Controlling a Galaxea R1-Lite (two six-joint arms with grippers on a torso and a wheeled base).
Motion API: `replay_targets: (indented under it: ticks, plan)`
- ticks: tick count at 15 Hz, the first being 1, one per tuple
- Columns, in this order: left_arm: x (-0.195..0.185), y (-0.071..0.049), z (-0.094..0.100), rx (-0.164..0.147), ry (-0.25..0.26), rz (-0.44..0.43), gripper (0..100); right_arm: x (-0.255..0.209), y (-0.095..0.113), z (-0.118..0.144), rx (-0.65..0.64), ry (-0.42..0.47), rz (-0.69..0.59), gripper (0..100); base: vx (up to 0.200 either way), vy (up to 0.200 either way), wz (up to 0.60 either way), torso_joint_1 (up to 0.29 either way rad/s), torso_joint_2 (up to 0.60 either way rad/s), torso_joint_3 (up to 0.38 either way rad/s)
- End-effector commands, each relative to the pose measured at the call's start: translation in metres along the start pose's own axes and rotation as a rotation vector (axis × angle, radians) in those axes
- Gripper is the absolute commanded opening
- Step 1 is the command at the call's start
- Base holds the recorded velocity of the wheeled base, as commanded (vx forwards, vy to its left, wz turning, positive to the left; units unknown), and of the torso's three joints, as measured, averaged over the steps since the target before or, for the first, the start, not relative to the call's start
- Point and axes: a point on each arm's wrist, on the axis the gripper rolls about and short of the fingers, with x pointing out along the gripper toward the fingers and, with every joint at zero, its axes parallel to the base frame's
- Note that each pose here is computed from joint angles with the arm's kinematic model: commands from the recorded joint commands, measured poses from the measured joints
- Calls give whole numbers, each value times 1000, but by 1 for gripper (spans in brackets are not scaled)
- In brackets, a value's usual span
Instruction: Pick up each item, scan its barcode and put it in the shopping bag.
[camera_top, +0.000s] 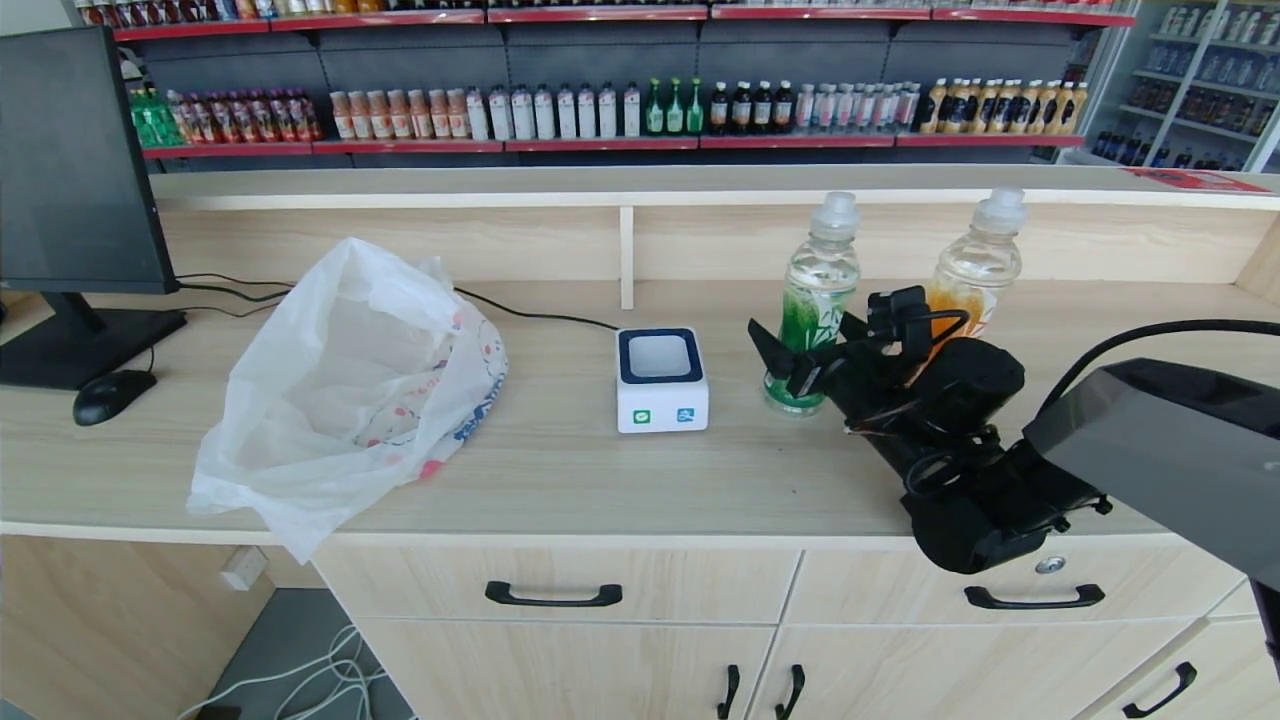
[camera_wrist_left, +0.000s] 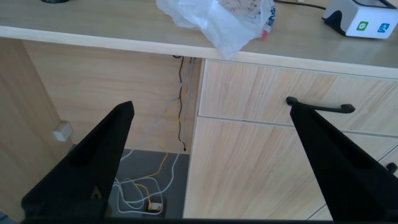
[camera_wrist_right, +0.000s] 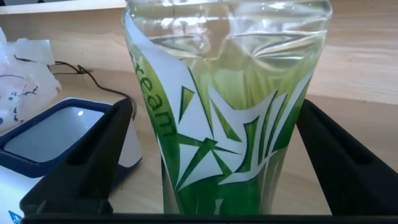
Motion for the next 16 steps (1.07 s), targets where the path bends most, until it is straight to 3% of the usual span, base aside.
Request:
replay_targets:
  ticks: [1, 9, 10, 16]
  plan:
    - [0, 0, 0, -2, 1, 0, 100, 2, -1, -1, -2, -7, 16, 100, 0, 0, 0, 0, 0, 0]
    - [0, 0, 0, -2, 1, 0, 100, 5, -4, 1, -5, -21, 42, 100, 0, 0, 0, 0, 0, 0]
    - [0, 0, 0, -2, 1, 0, 100, 5, -4, 1, -5, -21, 42, 0, 0, 0, 0, 0, 0, 0]
    - [0, 0, 0, -2, -1, 0, 100, 5, -4, 1, -3, -21, 45, 0, 0, 0, 0, 0, 0, 0]
